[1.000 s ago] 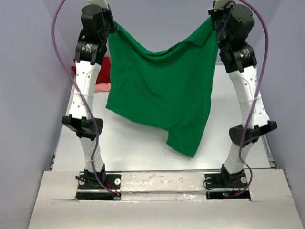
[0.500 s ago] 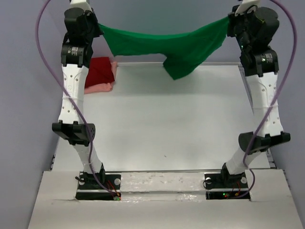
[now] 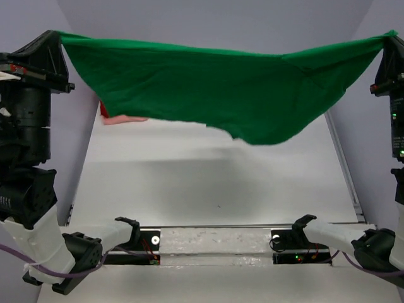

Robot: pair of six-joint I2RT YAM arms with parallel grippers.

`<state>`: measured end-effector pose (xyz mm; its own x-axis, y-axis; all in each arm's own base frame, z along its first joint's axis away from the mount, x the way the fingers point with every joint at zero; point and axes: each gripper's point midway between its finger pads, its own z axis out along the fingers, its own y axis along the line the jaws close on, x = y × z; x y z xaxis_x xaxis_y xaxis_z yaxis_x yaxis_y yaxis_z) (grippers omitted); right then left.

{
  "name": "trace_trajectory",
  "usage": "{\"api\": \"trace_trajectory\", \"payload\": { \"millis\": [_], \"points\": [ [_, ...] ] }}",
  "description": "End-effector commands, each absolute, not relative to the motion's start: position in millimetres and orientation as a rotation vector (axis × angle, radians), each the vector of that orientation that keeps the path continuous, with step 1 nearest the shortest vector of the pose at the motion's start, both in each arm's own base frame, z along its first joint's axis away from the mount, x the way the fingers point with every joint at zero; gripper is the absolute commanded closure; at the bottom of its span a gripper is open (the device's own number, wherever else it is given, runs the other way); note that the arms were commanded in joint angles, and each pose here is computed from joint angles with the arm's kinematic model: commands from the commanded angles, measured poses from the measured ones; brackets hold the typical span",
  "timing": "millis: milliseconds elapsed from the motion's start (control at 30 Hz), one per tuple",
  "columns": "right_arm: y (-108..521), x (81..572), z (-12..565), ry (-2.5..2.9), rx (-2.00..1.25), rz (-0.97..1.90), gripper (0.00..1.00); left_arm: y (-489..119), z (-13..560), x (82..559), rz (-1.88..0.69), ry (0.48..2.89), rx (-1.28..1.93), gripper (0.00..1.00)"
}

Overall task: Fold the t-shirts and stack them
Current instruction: Flatten out the tshirt

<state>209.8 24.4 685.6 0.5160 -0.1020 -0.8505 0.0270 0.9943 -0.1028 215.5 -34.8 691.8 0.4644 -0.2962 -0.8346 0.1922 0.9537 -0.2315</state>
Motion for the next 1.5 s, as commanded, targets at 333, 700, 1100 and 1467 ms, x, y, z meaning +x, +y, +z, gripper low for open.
{"api": "trace_trajectory", "payload": {
  "millis": [333,700,1100,1467],
  "points": [
    [68,284,672,1.116,-0.133,-0.192,1.00,-67,643,334,-0.236,1.249,-0.096,1.00],
    [94,445,647,1.156,-0.195,-0.247,1.00,-89,590,501,-0.243,1.319,-0.046,1.00],
    [81,435,654,1.141,-0.187,-0.208,1.00,-66,599,486,-0.206,1.311,-0.063,1.00],
    [84,426,533,1.443,-0.155,-0.088,1.00,-66,500,460,-0.223,1.564,-0.136,1.00]
  ]
}}
